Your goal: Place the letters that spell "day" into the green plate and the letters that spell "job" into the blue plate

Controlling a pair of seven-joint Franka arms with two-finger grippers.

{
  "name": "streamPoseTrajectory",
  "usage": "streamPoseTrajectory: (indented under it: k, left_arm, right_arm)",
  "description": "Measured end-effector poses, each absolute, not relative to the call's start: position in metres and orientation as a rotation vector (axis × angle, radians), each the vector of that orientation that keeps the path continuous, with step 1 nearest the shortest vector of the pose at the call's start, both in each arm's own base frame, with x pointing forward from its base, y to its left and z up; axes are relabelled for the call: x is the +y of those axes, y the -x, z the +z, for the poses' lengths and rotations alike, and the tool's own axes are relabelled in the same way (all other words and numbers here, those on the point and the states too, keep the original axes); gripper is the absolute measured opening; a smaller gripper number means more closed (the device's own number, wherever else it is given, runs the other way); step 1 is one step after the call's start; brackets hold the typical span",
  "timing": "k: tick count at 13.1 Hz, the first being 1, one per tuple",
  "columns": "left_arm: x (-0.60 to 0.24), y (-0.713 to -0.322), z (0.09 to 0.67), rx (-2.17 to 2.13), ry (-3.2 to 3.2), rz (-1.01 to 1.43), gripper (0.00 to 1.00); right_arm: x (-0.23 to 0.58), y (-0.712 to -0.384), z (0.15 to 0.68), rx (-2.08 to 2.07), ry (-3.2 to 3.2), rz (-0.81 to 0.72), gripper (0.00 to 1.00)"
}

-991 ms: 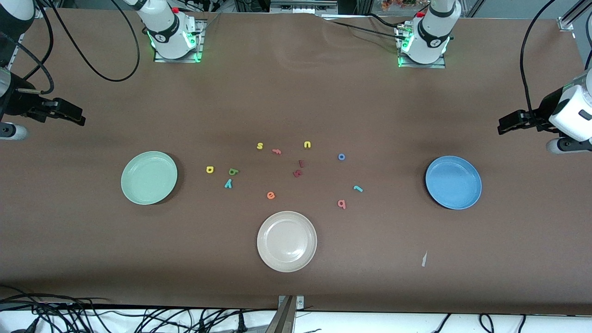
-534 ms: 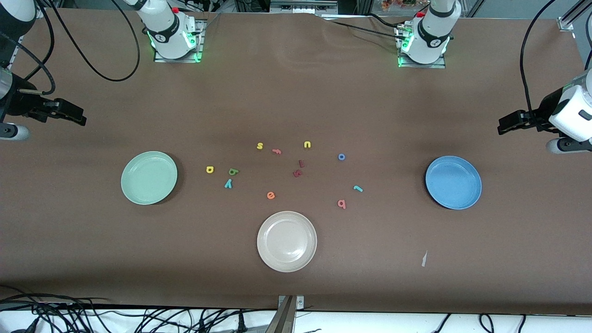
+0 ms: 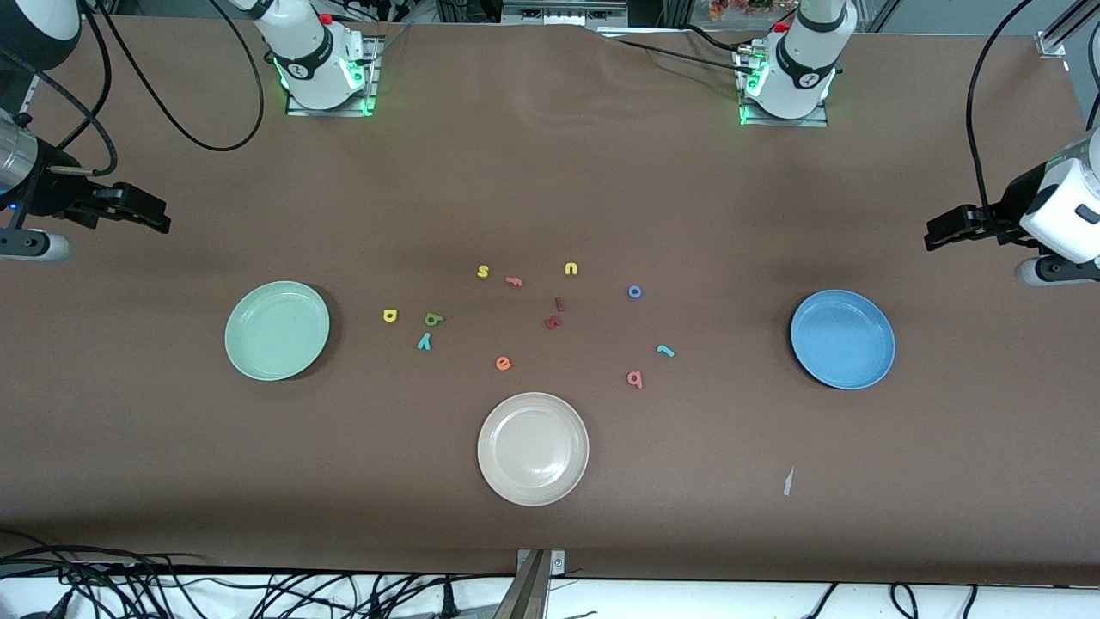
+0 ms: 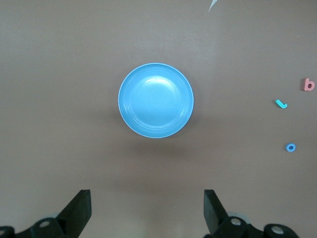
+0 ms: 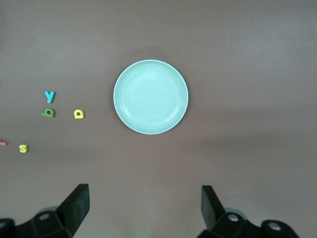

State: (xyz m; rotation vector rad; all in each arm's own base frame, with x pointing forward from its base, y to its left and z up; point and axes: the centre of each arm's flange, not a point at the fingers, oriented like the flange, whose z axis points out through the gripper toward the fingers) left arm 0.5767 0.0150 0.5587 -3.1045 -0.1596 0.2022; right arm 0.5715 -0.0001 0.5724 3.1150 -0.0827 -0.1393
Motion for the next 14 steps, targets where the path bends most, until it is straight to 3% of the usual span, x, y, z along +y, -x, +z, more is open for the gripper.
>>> streamPoseTrajectory:
  k: [14]
  left_arm:
    - [0.015, -0.577, 0.5582, -0.16, 3.105, 0.203, 1.0]
  right_arm:
    - [0.0063, -0.5735, 0.5715, -0.245, -3.165, -0.123, 1.0]
